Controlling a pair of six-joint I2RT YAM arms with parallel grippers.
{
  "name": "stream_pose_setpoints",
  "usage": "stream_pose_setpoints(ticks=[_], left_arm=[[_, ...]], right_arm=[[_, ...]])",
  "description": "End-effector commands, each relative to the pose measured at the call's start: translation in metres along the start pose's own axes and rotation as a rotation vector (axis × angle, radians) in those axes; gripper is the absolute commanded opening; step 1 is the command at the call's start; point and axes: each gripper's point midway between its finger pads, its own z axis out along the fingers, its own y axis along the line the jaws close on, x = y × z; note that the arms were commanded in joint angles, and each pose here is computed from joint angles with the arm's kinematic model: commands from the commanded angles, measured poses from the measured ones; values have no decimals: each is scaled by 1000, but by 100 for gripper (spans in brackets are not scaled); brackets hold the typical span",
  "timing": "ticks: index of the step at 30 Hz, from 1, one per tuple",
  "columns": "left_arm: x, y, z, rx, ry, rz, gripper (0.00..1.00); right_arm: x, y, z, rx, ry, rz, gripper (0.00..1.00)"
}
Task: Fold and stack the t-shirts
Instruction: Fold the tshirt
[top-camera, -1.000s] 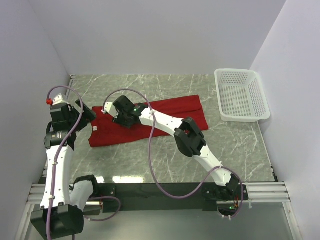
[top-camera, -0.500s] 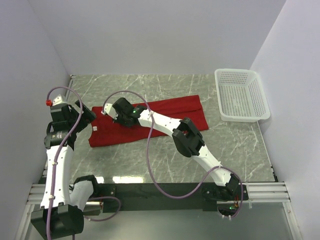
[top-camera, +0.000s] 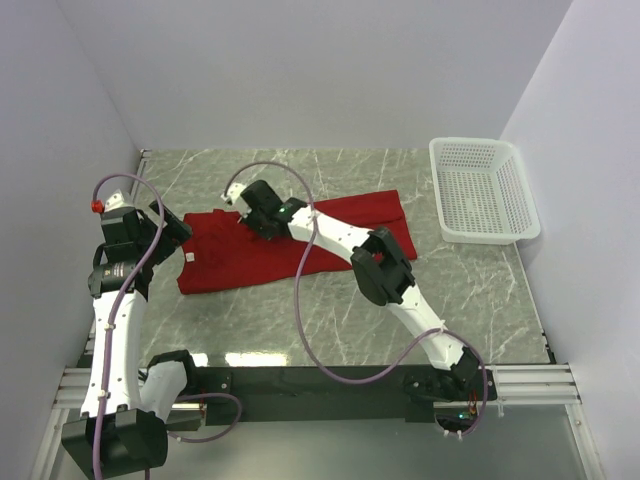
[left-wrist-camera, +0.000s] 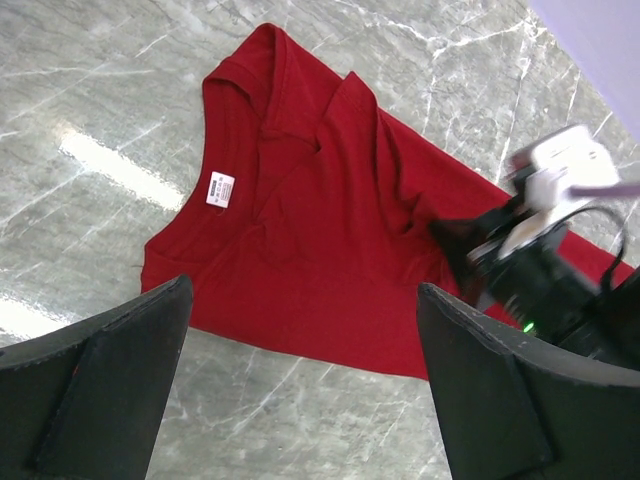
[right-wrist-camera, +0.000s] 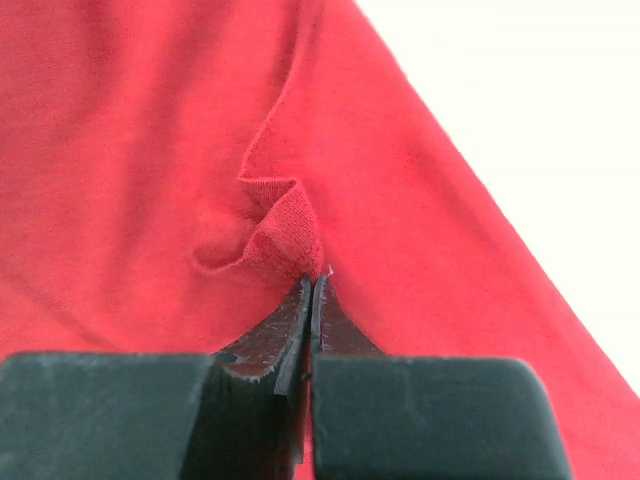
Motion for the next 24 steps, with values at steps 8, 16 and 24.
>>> stream_pose_setpoints(ticks=[8, 16, 24], left_arm=[[-3, -11, 2, 57, -18, -30, 98], [8, -10, 11, 65, 19, -57, 98], [57, 22, 44, -98, 191, -212, 94]], right_arm=[[-5, -60, -24, 53, -41, 449, 23], [-16, -68, -50, -24, -75, 528, 49], [-17, -73, -133, -353, -163, 189, 55]])
